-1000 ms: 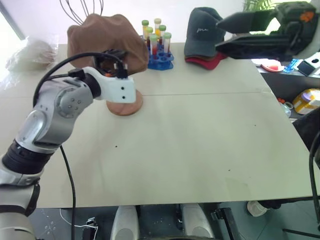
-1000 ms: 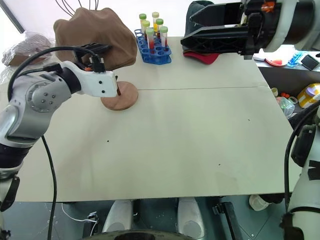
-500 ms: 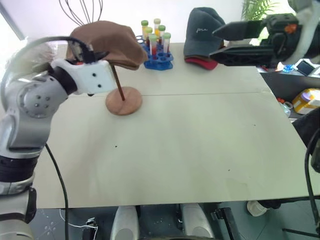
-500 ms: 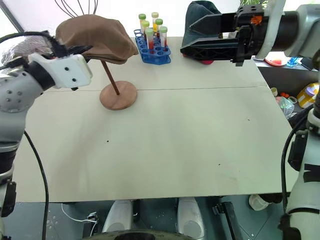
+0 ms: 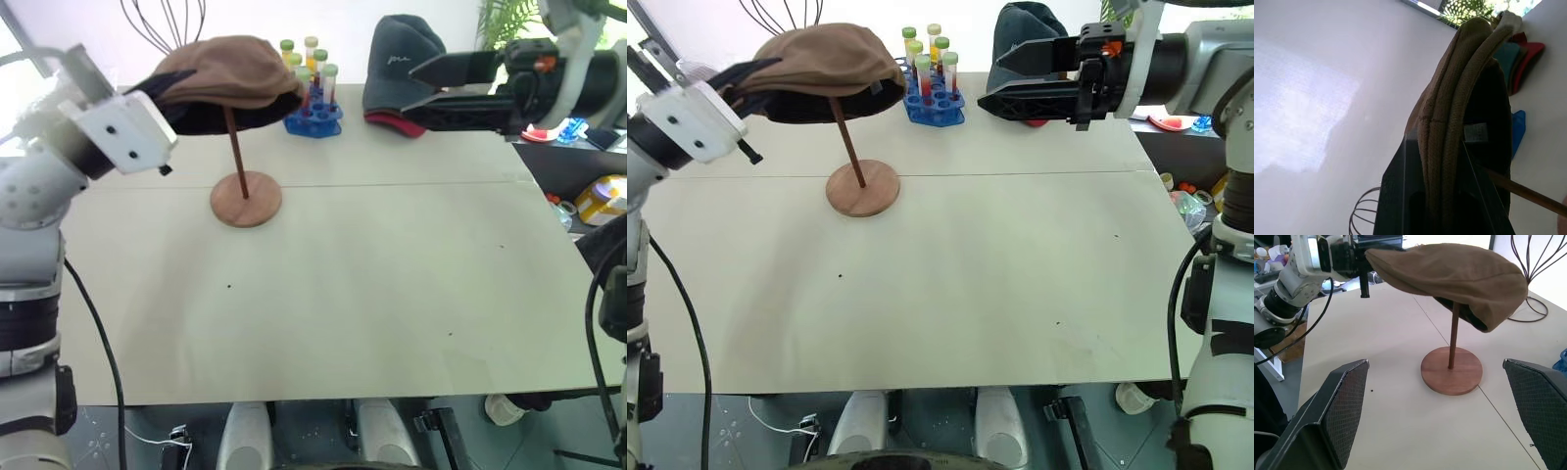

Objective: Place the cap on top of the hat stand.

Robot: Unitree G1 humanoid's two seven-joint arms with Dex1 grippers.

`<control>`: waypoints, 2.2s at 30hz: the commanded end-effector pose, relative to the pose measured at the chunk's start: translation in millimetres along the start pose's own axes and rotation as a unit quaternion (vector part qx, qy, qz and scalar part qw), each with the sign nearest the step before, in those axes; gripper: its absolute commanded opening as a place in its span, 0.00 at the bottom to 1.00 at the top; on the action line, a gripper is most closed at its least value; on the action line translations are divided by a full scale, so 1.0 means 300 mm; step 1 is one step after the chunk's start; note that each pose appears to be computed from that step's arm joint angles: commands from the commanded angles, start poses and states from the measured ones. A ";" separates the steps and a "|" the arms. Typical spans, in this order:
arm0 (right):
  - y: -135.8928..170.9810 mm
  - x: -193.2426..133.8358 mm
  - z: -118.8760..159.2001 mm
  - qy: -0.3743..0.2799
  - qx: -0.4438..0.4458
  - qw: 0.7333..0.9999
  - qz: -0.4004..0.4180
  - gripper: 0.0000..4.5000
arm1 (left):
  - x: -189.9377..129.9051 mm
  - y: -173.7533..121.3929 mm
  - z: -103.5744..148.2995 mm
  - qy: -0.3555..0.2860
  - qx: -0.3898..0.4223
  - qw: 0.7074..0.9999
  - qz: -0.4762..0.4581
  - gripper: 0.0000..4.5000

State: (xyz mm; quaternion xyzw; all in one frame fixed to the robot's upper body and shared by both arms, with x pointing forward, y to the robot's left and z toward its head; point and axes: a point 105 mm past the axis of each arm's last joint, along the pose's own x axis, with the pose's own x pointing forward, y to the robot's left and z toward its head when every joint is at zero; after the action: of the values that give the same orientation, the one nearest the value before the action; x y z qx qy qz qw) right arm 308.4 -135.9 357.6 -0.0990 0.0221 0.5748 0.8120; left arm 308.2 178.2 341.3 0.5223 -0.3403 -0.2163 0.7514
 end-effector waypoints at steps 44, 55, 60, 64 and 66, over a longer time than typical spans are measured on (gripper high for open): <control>-0.010 -0.021 0.040 -0.021 -0.026 0.999 -0.015 1.00 | -0.228 -0.094 -0.010 -0.074 0.069 0.993 -0.062 0.99; -0.037 -0.003 0.026 -0.017 -0.035 0.999 0.010 1.00 | -0.424 -0.031 -0.071 0.234 -0.307 0.917 -0.100 0.99; -0.044 -0.007 0.024 -0.015 -0.038 0.999 0.011 1.00 | -0.525 0.108 -0.053 0.219 -0.488 0.842 -0.074 0.99; -0.047 -0.020 0.021 -0.013 -0.040 0.999 0.006 1.00 | -0.593 0.177 -0.077 0.228 -0.548 0.801 -0.078 0.99; -0.050 -0.029 0.023 -0.014 -0.037 0.999 0.002 1.00 | -0.604 0.219 -0.070 0.220 -0.559 0.794 -0.096 0.99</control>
State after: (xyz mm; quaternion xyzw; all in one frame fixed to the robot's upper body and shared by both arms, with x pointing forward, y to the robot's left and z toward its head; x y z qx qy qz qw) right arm 325.6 -143.0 351.1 -0.1076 0.0186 0.5828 0.8052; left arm 207.8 337.6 324.7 0.0654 0.0839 -0.3046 0.9465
